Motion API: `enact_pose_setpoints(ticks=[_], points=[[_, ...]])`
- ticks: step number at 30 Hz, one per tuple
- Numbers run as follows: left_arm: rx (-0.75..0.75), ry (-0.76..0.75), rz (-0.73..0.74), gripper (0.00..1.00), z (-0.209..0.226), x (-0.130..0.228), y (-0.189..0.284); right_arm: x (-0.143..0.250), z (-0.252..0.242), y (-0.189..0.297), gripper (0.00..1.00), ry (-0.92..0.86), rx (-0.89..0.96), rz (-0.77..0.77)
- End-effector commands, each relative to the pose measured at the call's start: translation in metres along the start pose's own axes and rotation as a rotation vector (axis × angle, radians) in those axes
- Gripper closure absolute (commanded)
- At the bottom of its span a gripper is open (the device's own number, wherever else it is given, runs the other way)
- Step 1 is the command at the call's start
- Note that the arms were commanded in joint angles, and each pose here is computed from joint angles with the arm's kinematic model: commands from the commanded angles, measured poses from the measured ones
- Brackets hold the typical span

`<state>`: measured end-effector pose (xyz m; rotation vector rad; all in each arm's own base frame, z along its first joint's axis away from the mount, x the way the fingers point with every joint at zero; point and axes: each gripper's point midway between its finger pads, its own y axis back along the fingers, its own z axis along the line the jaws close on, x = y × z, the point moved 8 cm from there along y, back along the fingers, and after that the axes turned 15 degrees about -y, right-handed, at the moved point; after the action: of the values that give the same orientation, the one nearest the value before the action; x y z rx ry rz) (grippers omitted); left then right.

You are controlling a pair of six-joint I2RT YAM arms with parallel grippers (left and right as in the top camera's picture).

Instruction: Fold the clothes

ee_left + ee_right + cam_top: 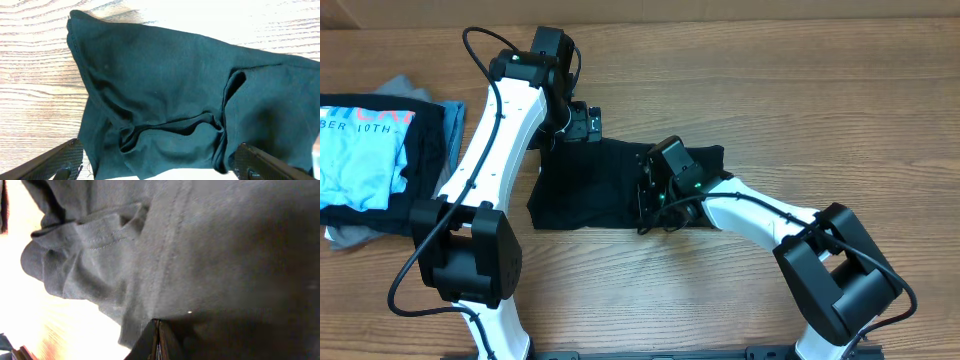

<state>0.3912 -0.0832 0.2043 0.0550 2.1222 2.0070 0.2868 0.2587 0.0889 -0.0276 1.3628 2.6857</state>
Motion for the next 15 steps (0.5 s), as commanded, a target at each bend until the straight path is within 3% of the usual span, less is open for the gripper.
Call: enact_pose_setpoints(ticks=[1,15], points=[[0.010,-0.002,0.000,0.00,0.0005,-0.0017,-0.0013,0.0102,0.0092,-0.0043,0.96,0.032,-0.022,0.015],[0.010,-0.002,0.000,0.00,0.0005,-0.0017,-0.0013,0.0125,0.0104,-0.0056,0.96,0.040,-0.014,0.013]])
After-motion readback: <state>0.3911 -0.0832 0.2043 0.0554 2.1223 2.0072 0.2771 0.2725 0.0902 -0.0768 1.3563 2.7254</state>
